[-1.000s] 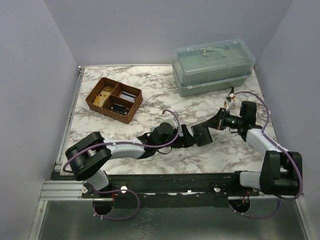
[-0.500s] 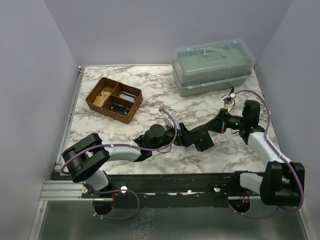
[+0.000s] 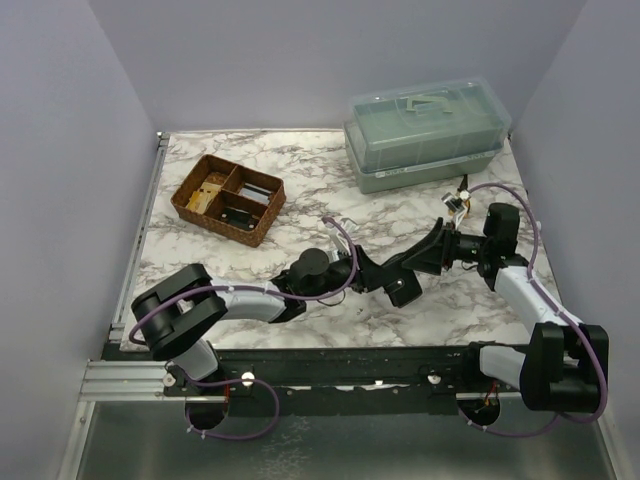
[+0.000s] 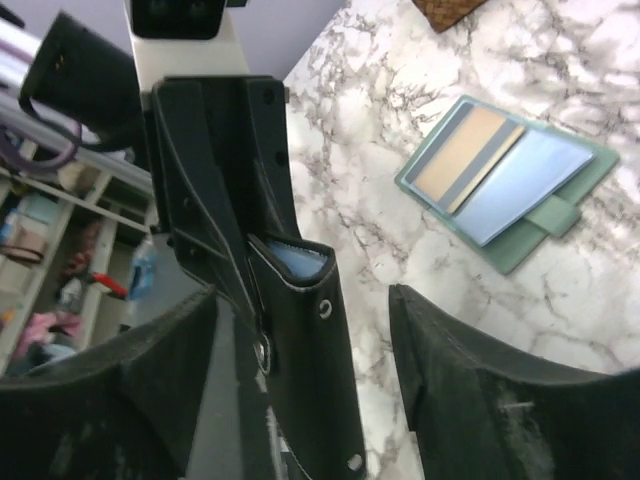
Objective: Take the credit cards out of the card holder
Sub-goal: Open the card holder.
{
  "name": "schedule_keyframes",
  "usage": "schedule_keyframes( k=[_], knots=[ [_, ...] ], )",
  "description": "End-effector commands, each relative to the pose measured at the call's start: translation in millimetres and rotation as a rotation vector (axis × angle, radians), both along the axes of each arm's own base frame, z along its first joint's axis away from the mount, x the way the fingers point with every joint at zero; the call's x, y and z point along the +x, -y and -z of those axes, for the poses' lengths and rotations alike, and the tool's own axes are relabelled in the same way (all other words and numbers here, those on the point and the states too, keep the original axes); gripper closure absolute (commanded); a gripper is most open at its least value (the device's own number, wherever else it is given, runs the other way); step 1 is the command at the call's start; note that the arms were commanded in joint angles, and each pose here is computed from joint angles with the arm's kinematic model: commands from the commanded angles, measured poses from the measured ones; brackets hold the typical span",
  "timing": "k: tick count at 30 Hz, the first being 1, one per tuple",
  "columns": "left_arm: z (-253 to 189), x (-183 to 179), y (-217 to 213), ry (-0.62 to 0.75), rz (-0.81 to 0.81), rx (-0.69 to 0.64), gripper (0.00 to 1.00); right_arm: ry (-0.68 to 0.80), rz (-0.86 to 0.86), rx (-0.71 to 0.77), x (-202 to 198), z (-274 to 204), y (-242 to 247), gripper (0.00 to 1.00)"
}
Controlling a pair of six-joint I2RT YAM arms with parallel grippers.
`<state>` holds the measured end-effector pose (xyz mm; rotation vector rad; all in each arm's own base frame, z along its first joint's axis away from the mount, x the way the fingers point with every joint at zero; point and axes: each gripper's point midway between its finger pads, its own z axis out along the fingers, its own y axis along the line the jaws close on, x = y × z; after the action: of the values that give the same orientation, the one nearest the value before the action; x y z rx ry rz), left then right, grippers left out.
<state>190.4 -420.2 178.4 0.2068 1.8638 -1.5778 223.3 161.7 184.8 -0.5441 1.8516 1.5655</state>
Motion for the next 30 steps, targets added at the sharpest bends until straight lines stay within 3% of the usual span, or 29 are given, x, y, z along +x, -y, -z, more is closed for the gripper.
schedule_keyframes(
  k=[1, 5, 11, 15, 21, 24, 26, 27, 30],
  knots=[
    [-40, 1, -16, 0.123, 0.016, -0.099, 0.98, 0.100, -0.084, 0.017, -12, -6, -2, 0.17],
    [-62, -2, -24, 0.183, 0.095, -0.161, 0.98, 0.147, -0.134, 0.043, -23, -9, -2, 0.01],
    [-88, -8, -21, 0.250, 0.221, -0.201, 0.98, 0.214, -0.225, 0.112, -42, -18, -4, 0.00],
    [-88, -10, -11, 0.241, 0.281, -0.203, 0.98, 0.221, -0.230, 0.109, -43, -19, -5, 0.06],
    [-85, -6, -2, 0.219, 0.297, -0.200, 0.98, 0.233, -0.251, 0.122, -45, -25, -5, 0.46],
    [-80, 1, -3, 0.201, 0.257, -0.191, 0.94, 0.245, -0.262, 0.127, -47, -29, -5, 0.73],
    [-78, 14, -9, 0.179, 0.167, -0.181, 0.72, 0.250, -0.259, 0.123, -47, -32, -5, 0.86],
    [-76, 22, -14, 0.176, 0.102, -0.166, 0.52, 0.251, -0.246, 0.112, -45, -32, -5, 0.90],
    [-72, 45, -42, 0.201, -0.115, -0.095, 0.23, 0.237, -0.175, 0.053, -32, -27, -5, 0.99]
  ],
)
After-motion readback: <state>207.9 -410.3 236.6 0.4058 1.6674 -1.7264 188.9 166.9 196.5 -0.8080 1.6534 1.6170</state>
